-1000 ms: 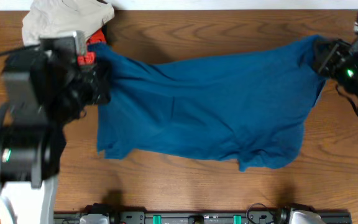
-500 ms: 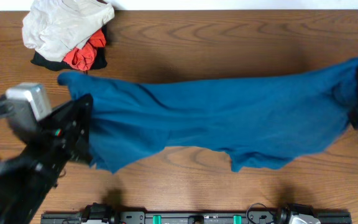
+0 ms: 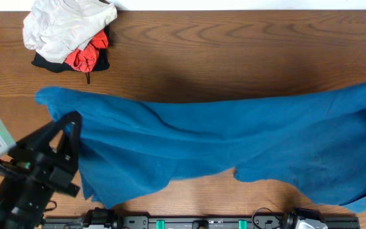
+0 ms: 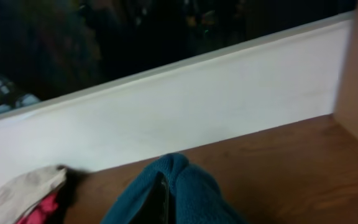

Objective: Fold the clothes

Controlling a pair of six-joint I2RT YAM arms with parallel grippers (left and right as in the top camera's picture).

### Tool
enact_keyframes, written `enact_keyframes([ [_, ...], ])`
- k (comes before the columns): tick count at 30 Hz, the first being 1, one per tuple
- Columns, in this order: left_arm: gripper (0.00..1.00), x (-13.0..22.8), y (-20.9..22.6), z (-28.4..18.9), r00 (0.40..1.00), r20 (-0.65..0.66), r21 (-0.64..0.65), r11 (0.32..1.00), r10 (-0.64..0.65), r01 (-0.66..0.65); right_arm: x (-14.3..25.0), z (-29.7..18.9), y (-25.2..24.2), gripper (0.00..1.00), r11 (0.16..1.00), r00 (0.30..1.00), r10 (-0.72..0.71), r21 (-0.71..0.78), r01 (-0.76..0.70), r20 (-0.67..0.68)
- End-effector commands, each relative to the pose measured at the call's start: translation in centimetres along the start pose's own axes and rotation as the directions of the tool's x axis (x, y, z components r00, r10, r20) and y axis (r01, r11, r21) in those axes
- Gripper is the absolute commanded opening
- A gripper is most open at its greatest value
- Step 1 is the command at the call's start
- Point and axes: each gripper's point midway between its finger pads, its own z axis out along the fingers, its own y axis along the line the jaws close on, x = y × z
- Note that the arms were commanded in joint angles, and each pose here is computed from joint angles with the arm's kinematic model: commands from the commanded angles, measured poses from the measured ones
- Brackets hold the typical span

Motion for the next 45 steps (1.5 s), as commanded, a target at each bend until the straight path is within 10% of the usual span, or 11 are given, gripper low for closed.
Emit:
enact_keyframes([
  [1, 0.06, -1.2, 2.2, 1.7, 0.997, 0.034, -0.113, 0.991, -0.064, 0.068, -0.7, 2.9, -1.3, 0.01, 0.997, 1.0, 0.013, 0.073, -0.013, -0.006],
  [11, 0.06, 0.2, 10.6, 13.1, 0.981, -0.127, -0.408, 0.909, -0.15, 0.086, 3.6, 16.5, -3.8, 0.01, 0.987, 0.969, 0.08, 0.154, -0.044, -0.235],
  [27, 0.06, 13.3, 27.3, 36.7, 0.874, -0.391, -0.581, 0.814, -0.289, 0.009, 19.1, 35.3, -7.2, 0.01, 0.973, 0.818, 0.138, 0.231, -0.006, -0.558],
  [30, 0.23, 16.3, 29.8, 39.2, 0.858, -0.428, -0.584, 0.812, -0.285, -0.021, 22.7, 38.2, -7.5, 0.03, 0.971, 0.792, 0.13, 0.238, 0.02, -0.596],
  [35, 0.64, 20.3, 32.6, 40.1, 0.807, -0.535, -0.567, 0.815, -0.25, -0.123, 28.1, 41.0, -8.6, 0.59, 0.96, 0.744, 0.091, 0.258, 0.112, -0.661],
  [37, 0.83, 20.7, 32.7, 39.8, 0.786, -0.584, -0.533, 0.826, -0.202, -0.184, 28.7, 41.0, -9.3, 0.99, 0.948, 0.739, 0.084, 0.283, 0.147, -0.669],
  [45, 0.92, 17.4, 29.2, 36.3, 0.779, -0.603, -0.51, 0.834, -0.171, -0.211, 25.0, 38.0, -8.4, 0.99, 0.949, 0.754, 0.047, 0.265, 0.171, -0.656],
])
